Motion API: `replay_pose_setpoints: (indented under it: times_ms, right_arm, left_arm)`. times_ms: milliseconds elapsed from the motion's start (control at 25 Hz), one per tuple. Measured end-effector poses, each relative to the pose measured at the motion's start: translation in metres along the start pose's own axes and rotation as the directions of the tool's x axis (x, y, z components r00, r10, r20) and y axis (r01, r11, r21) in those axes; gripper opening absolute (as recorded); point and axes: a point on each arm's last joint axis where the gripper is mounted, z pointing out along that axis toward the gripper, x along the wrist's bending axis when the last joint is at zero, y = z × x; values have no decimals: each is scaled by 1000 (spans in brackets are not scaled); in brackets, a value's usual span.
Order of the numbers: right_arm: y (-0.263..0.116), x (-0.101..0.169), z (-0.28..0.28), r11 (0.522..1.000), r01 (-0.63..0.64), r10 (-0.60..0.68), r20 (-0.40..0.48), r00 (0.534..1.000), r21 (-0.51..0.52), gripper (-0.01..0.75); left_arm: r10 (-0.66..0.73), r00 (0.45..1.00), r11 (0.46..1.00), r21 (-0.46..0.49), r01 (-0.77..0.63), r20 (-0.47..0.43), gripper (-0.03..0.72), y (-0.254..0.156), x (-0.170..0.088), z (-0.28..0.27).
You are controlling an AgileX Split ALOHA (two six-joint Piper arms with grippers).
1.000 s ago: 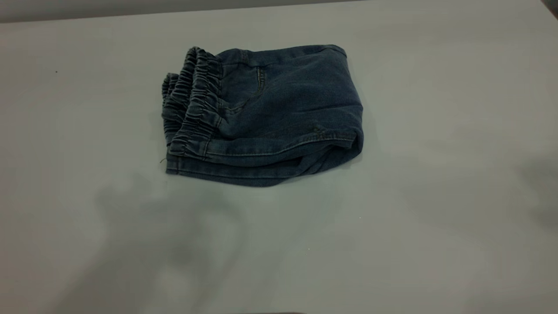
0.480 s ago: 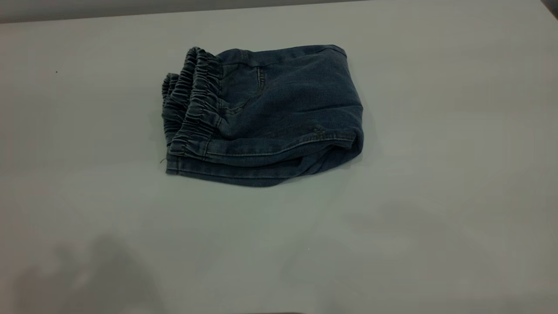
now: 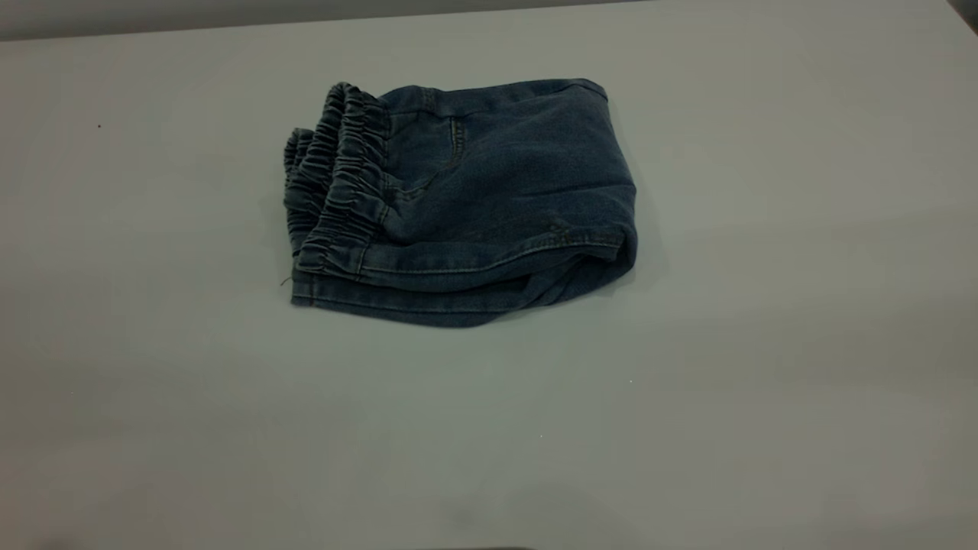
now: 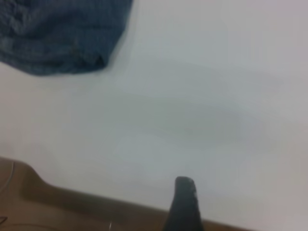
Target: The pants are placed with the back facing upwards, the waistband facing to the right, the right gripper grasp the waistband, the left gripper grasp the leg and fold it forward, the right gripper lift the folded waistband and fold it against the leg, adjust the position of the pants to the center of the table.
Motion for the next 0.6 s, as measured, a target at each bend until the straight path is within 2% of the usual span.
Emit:
replay_pose_setpoints:
  times_ms: [160, 320, 440, 600]
  right_arm:
    - [-15, -3, 12, 999, -46, 46, 25, 999, -29, 512]
    - [-23, -14, 19, 988, -149, 153, 105, 983, -44, 512]
    - [-23, -21, 18, 989, -138, 145, 146, 979, -57, 512]
    - [-23, -23, 18, 992, -111, 117, 140, 983, -53, 512]
  left_arm:
    - [-20, 1000, 997, -70, 20, 6, 480, -13, 0, -4]
    - [-65, 998, 991, -112, 66, 11, 480, -24, 0, -6]
    - [-91, 996, 986, -139, 93, 17, 480, -30, 0, -7]
    - [-100, 994, 982, -158, 104, 31, 480, -36, -1, -8]
